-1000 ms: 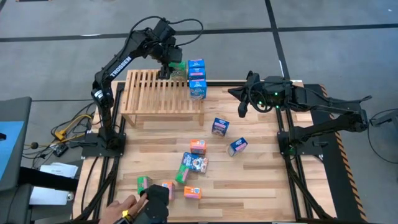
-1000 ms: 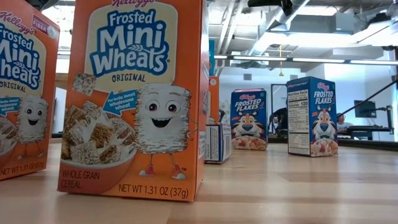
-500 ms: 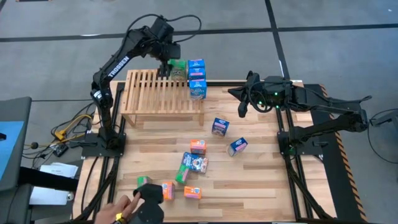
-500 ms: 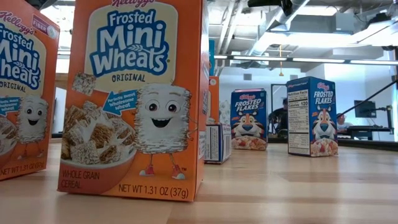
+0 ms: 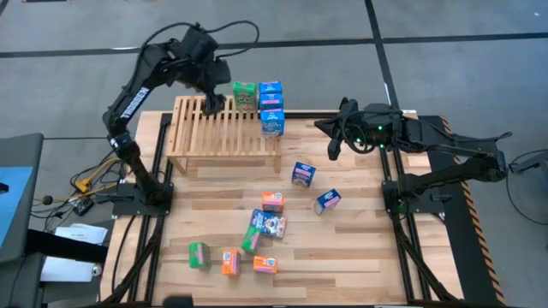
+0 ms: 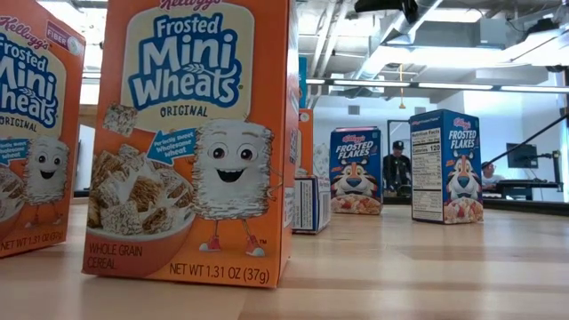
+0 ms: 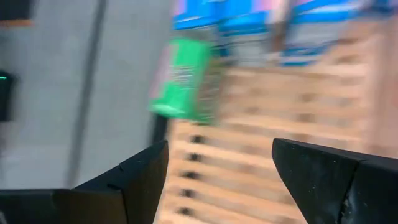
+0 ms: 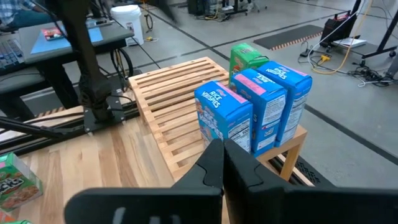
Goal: Stack cereal on shelf
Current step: Put the right green cereal box on the shelf aligned with the other green cereal box
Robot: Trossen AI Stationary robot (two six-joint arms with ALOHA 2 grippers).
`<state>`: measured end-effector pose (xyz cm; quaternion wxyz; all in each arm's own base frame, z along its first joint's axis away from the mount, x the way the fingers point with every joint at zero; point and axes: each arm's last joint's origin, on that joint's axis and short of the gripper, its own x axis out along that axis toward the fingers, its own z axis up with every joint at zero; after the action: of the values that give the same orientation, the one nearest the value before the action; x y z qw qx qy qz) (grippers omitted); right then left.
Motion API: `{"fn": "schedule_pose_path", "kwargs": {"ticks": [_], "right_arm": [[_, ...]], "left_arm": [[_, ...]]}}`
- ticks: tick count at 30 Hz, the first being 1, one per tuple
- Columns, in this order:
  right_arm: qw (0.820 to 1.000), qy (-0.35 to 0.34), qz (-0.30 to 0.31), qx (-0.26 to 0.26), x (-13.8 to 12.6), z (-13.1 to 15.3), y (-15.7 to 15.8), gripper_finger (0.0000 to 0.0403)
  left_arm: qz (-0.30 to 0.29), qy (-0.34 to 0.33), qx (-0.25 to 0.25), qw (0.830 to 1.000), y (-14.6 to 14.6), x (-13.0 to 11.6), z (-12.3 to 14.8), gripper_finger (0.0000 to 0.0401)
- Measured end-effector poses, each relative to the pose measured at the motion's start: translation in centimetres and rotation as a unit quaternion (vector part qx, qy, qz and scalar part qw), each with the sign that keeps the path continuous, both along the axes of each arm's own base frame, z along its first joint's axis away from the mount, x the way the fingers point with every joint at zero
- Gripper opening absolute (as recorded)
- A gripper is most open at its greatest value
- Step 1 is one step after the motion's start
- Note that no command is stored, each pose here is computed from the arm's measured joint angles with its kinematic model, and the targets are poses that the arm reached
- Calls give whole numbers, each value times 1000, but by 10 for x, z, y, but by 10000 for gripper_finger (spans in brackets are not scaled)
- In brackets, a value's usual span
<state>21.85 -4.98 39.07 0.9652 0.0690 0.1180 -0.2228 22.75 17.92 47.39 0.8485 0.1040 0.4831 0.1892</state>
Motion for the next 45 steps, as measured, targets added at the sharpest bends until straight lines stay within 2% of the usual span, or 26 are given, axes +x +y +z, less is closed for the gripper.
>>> {"fn": "schedule_pose_path", "kwargs": {"ticks": [3, 8, 12, 14, 18, 23, 32, 39, 45], "right_arm": [[1000, 0, -7, 0, -1, 0, -3, 17], [1000, 0, -16, 0, -2, 0, -7, 17], [1000, 1, -21, 0, -2, 0, -10, 17], [1000, 4, -22, 1, -3, -1, -10, 17], [1000, 22, -17, -7, -3, -3, -10, 17], [999, 47, -12, 0, -5, -8, -9, 17], [997, 72, 17, 15, -6, -13, -6, 17], [997, 78, 27, 8, -6, -13, -6, 17], [996, 83, 32, -5, -6, -13, -6, 17]], "left_arm": [[-36, -19, -56, 998, -23, 3, 2, 277], [-65, -29, -106, 992, -62, 16, 3, 277], [-109, -53, -176, 977, -100, 27, 5, 277], [-87, -54, -191, 976, -119, 32, 5, 277], [-23, -55, -181, 982, -152, 41, 2, 277], [47, -70, -180, 980, -189, 58, -7, 277], [125, -34, -174, 976, -250, 107, -57, 277], [163, 12, -189, 968, -279, 139, -101, 277], [198, 30, -218, 955, -290, 148, -118, 277]]}}
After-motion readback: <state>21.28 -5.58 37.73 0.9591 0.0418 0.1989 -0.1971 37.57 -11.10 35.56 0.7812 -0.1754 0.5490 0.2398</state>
